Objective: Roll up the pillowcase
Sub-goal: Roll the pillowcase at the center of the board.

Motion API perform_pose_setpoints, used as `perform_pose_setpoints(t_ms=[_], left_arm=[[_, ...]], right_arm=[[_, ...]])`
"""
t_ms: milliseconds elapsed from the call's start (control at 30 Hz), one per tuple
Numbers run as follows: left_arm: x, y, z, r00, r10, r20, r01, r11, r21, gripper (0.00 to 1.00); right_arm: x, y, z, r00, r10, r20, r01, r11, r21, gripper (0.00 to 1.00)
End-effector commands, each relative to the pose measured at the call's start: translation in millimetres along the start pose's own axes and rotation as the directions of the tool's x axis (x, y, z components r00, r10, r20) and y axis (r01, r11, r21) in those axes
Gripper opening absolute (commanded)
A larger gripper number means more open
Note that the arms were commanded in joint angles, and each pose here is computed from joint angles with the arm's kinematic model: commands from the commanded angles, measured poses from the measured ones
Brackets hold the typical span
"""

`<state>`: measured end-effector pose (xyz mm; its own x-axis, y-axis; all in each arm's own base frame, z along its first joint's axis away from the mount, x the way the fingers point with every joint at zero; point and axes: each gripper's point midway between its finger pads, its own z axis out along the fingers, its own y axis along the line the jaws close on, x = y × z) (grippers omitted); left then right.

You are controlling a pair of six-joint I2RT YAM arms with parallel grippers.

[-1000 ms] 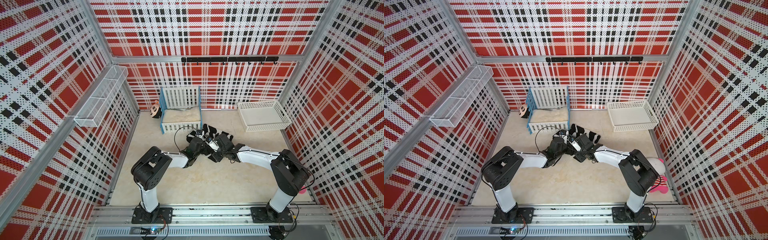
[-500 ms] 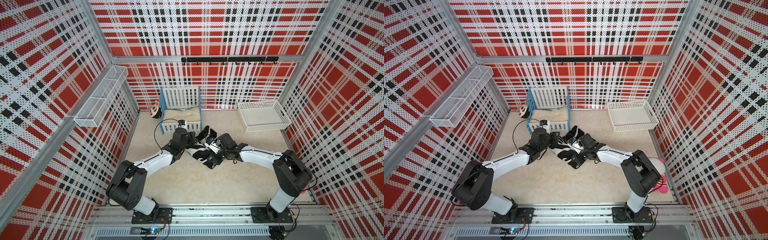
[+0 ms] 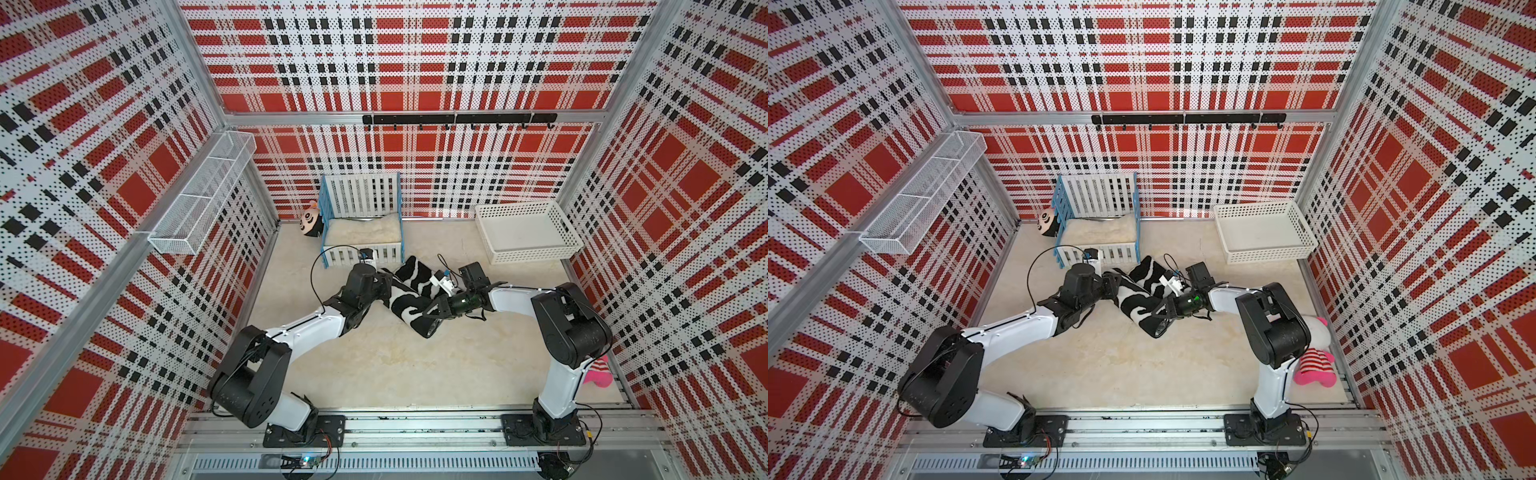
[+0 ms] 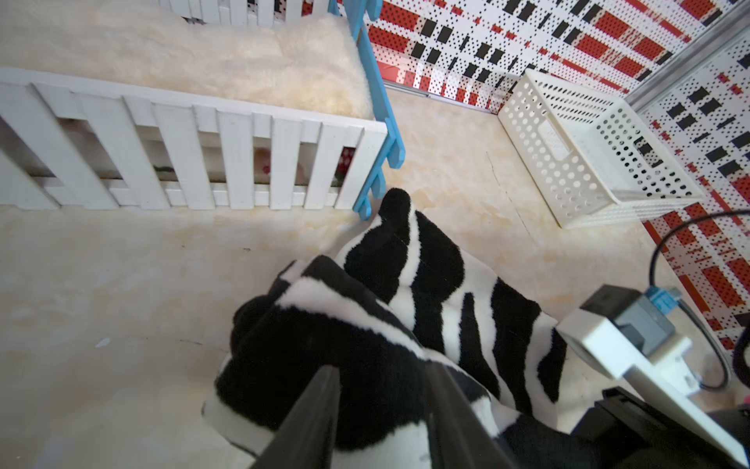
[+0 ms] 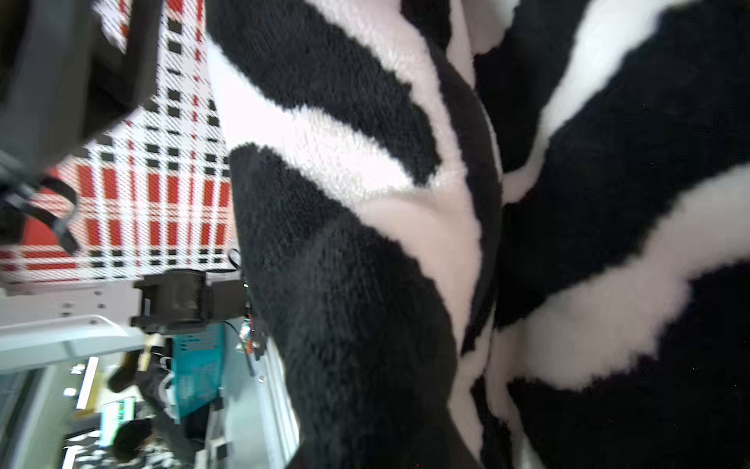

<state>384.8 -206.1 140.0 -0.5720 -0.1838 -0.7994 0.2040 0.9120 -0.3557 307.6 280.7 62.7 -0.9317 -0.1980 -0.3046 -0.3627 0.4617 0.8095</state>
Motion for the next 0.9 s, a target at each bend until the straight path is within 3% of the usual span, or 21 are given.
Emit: perform_pose_setpoints(t_ms=[0, 167, 333, 367, 433, 500, 633, 667, 800, 867], left_arm=[[5.2, -3.2, 8.6, 1.0, 0.024, 0.016, -0.024, 1.0, -0.002, 0.41], [31.0, -5.0, 43.7, 0.995, 0.023, -0.1, -0.026, 0.999, -0.021, 0.39], [50.0, -9.9, 74.6, 0.986, 0.027, -0.163, -0.034, 0.999, -0.035, 0.38], [51.6, -10.9, 79.4, 0.985, 0.027, -0.17, -0.034, 0.999, -0.036, 0.38], [55.9, -11.6, 86.9, 0.982, 0.024, -0.187, -0.032, 0.999, -0.04, 0.38], [58.3, -11.8, 93.6, 0.979, 0.022, -0.202, -0.031, 0.999, -0.044, 0.38], [62.2, -13.3, 102.5, 0.974, 0.021, -0.225, -0.032, 0.998, -0.046, 0.37], [62.3, -13.2, 103.8, 0.973, 0.02, -0.228, -0.032, 0.998, -0.047, 0.37], [65.3, -14.1, 106.7, 0.97, 0.022, -0.24, -0.033, 0.998, -0.045, 0.37], [68.0, -14.0, 108.8, 0.968, 0.019, -0.25, -0.03, 0.999, -0.041, 0.37]], right_arm=[[13.7, -21.0, 3.4, 0.989, 0.146, -0.022, -0.145, 0.989, 0.008, 0.2], [10.3, -26.7, -2.0, 0.992, 0.124, -0.001, -0.124, 0.989, 0.075, 0.3], [0.1, -28.3, -17.4, 0.996, 0.061, 0.06, -0.071, 0.979, 0.192, 0.67], [-2.3, -29.0, -22.8, 0.996, 0.041, 0.077, -0.058, 0.97, 0.236, 0.95], [-8.6, -30.0, -36.3, 0.993, -0.017, 0.114, -0.023, 0.939, 0.344, 0.99], [-14.4, -30.1, -53.9, 0.985, -0.109, 0.137, 0.027, 0.868, 0.496, 1.0], [-27.6, -13.8, -90.7, 0.914, -0.384, 0.127, 0.152, 0.618, 0.771, 1.0], [-31.6, -1.5, -94.9, 0.886, -0.444, 0.136, 0.177, 0.593, 0.786, 1.0], [-34.5, 39.9, -79.6, 0.808, -0.574, 0.132, 0.332, 0.629, 0.702, 1.0], [-33.8, 46.9, -63.9, 0.794, -0.605, 0.066, 0.393, 0.593, 0.703, 1.0]])
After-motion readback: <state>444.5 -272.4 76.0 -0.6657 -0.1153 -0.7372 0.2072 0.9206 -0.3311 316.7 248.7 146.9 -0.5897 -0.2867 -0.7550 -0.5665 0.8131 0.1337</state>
